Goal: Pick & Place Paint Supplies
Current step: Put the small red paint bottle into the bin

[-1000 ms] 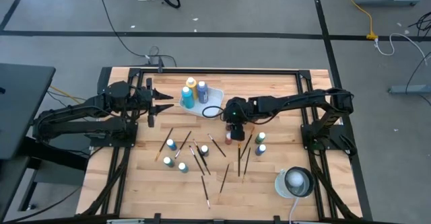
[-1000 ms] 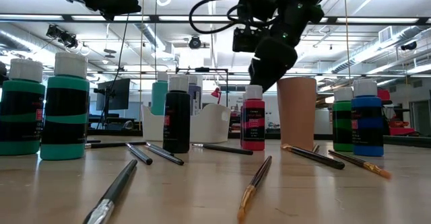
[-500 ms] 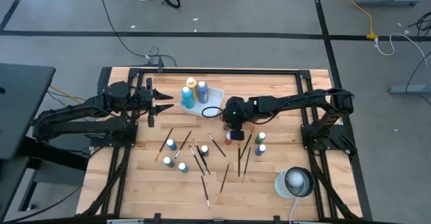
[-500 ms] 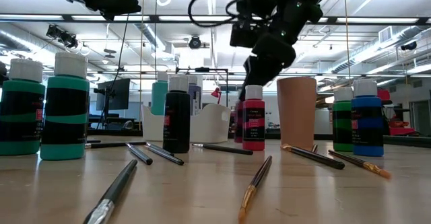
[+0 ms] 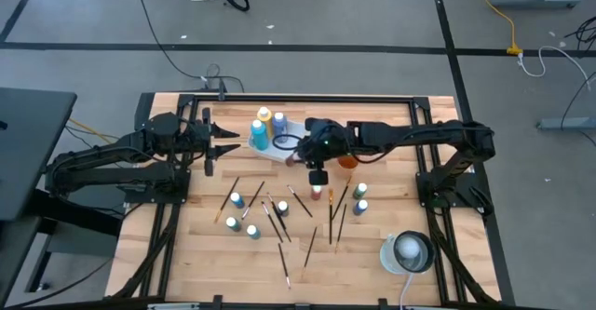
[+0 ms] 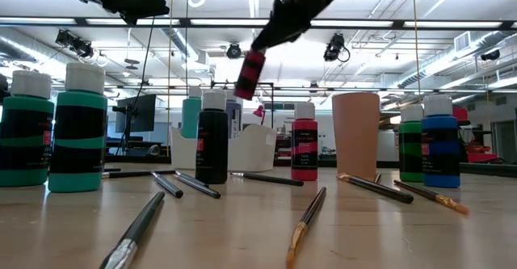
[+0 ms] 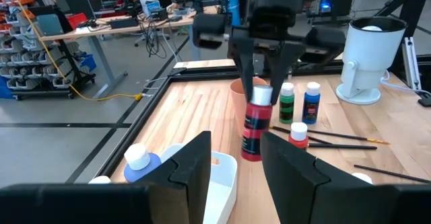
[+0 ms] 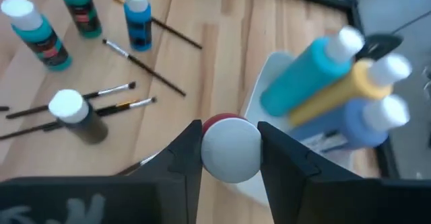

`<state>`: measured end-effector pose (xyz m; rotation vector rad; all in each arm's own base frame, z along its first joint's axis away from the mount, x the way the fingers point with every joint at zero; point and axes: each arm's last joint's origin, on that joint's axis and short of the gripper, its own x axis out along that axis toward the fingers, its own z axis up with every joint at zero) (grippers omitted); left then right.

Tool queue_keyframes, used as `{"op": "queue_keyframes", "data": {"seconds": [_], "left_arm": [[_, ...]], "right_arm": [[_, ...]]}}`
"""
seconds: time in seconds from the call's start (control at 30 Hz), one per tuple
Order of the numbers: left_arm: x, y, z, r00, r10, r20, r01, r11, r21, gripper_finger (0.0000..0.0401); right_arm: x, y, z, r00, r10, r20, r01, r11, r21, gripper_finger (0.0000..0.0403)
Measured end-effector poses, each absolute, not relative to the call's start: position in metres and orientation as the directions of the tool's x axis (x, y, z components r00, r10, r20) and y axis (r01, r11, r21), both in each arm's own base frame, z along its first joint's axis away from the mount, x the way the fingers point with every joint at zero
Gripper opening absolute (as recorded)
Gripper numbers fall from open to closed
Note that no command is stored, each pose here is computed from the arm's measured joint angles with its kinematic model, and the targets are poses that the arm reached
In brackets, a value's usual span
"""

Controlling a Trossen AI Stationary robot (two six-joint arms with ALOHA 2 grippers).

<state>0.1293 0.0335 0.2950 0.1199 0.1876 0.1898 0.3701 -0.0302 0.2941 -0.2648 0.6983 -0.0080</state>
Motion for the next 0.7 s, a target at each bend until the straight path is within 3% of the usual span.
{"op": "queue_keyframes", "data": {"seconds": [0.33, 0.7], "left_arm": [[0.129, 0.034, 0.295, 0.965, 0.199, -0.173, -0.176, 0.975, 0.136, 0.0139], [0.129, 0.034, 0.295, 0.965, 0.199, -0.173, -0.177, 0.975, 0.136, 0.0139]], "right_arm": [[0.391, -0.061, 0.281, 0.808, -0.114, -0.577, -0.068, 0.957, -0.284, 0.0115], [0.389, -0.122, 0.241, 0.689, -0.227, -0.688, 0.082, 0.968, -0.238, 0.0116]]}}
